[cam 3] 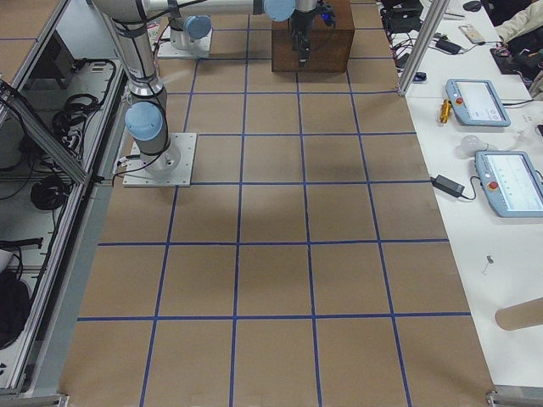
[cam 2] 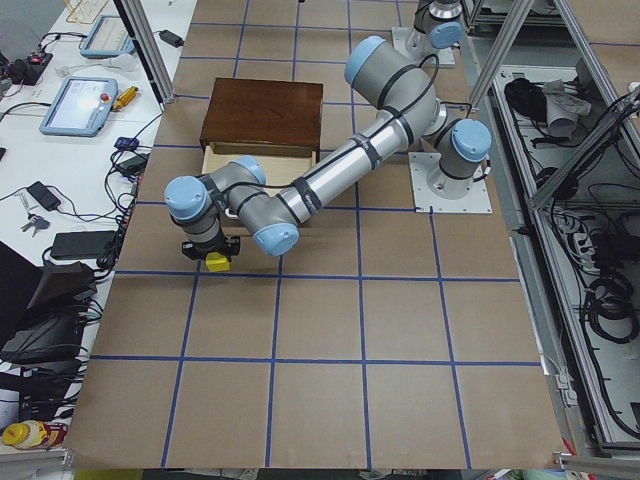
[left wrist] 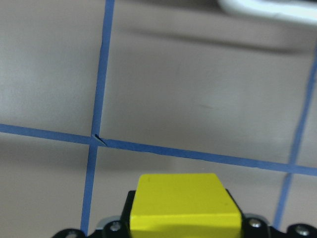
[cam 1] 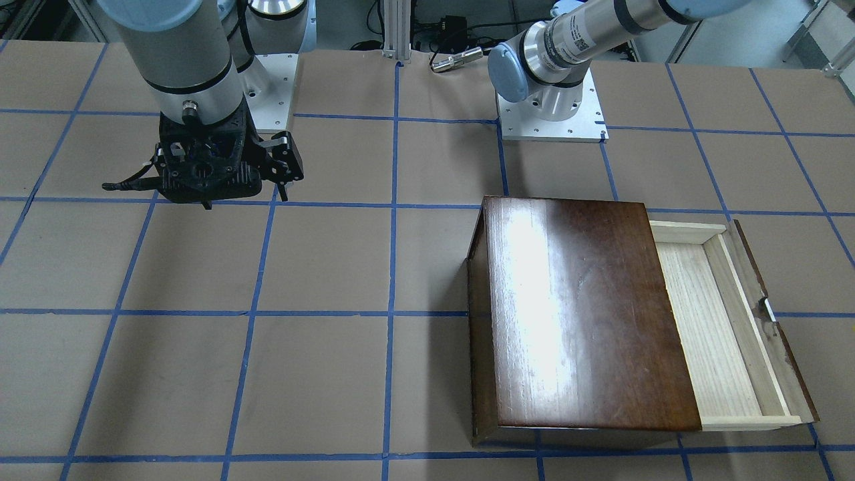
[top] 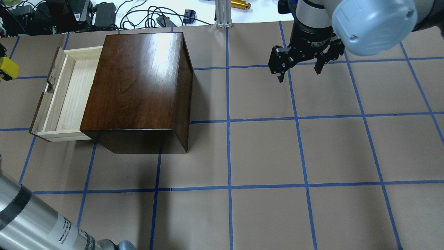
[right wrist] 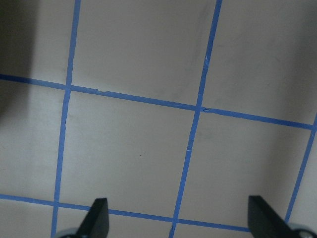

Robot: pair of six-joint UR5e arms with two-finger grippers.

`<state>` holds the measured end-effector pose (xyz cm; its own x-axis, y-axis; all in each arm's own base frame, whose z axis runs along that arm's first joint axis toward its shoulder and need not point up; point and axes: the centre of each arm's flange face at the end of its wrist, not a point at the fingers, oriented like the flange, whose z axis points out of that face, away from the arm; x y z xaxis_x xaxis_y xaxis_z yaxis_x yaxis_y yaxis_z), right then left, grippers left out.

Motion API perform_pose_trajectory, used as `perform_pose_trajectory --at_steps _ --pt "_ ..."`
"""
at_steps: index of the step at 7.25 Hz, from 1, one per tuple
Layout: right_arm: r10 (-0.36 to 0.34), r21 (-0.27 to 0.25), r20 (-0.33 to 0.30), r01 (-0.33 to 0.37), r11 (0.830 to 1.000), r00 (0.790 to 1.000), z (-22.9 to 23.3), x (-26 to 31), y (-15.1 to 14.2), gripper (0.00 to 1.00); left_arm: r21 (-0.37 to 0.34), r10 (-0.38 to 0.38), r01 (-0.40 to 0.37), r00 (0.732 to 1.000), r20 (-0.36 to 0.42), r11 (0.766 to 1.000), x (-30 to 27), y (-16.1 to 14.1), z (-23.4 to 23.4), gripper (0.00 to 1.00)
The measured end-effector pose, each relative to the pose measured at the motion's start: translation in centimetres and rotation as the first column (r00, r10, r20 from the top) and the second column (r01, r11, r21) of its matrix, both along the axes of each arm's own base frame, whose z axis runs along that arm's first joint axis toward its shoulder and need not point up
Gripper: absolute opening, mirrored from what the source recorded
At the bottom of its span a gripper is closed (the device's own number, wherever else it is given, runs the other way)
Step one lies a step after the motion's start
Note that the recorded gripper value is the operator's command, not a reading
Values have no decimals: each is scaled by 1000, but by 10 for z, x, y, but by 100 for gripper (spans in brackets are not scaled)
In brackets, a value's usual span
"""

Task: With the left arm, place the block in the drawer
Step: 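Lift the yellow cube and carry it over the open drawer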

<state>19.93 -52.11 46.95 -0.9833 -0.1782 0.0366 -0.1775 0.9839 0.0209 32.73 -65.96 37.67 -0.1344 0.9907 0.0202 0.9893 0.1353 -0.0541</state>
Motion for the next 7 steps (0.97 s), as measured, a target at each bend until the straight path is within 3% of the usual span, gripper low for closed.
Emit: perform_pose_trajectory --at_steps 3,5,7 --pt "0 0 0 0 1000 1000 0 0 0 100 38 -60 62 998 -37 997 -66 44 32 4" --pt "0 0 0 0 1000 1000 0 0 0 100 43 -137 138 990 -30 989 -145 39 21 2" --pt "0 0 -1 0 1000 1000 0 0 0 100 39 -170 171 985 -25 985 -189 39 -12 2"
